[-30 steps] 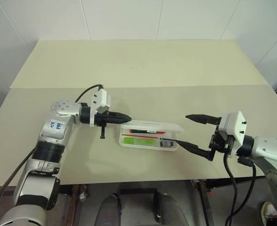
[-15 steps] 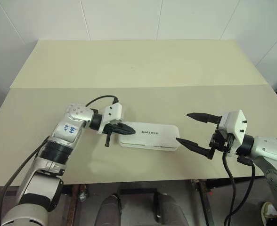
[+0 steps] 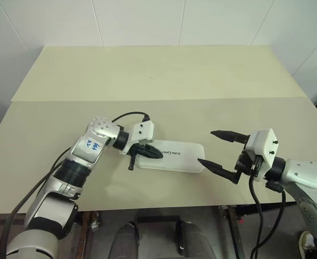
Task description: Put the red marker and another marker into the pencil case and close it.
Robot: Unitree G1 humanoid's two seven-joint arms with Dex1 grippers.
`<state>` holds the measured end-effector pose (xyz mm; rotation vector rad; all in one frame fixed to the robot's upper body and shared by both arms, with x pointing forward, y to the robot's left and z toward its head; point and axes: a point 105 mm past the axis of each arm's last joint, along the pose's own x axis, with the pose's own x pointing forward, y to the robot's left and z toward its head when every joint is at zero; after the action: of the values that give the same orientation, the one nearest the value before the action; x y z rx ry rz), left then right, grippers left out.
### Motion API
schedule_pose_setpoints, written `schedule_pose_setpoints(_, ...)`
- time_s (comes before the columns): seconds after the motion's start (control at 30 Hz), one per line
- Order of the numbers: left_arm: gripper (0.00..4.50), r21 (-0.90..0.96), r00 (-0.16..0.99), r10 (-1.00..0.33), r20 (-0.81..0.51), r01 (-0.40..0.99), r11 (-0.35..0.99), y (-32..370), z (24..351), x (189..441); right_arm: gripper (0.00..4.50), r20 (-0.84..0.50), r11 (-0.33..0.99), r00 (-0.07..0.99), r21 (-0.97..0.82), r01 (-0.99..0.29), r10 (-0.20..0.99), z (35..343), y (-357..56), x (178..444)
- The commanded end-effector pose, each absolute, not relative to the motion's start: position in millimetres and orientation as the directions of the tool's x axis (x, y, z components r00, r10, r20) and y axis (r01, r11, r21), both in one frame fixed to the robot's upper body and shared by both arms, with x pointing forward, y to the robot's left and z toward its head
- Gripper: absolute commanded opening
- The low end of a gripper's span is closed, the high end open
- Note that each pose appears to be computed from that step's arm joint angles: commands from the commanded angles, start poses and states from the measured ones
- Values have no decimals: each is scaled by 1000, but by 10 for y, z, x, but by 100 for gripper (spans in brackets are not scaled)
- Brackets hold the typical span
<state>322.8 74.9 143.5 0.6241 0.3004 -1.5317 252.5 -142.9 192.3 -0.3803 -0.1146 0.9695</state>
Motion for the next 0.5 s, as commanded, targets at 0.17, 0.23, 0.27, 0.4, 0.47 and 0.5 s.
schedule_pose_setpoints(0.17, 2, 150, 90, -795, -599, 989, -2, 1032, 1221, 3208, 450, -25, 511, 573, -421, -749, 819, 2073, -1420, 2494)
schedule_pose_setpoints(0.23, 2, 153, 102, -796, -597, 988, 13, 1043, 1197, 3222, 450, -25, 509, 571, -424, -749, 820, 2086, -1421, 2506)
schedule_pose_setpoints(0.27, 2, 155, 108, -800, -590, 988, 20, 1039, 1196, 3229, 450, -25, 508, 571, -424, -749, 821, 2090, -1421, 2512)
schedule_pose_setpoints(0.4, 2, 158, 127, -892, -434, 985, 63, 900, 1414, 3263, 450, -27, 499, 560, -421, -758, 828, 2089, -1404, 2526)
schedule_pose_setpoints(0.47, 2, 159, 121, -928, -353, 985, 68, 857, 1546, 3252, 450, -28, 496, 556, -418, -761, 831, 2087, -1397, 2530)
schedule_pose_setpoints(0.5, 2, 160, 124, -944, -306, 984, 78, 854, 1631, 3249, 450, -29, 495, 555, -415, -763, 831, 2083, -1400, 2536)
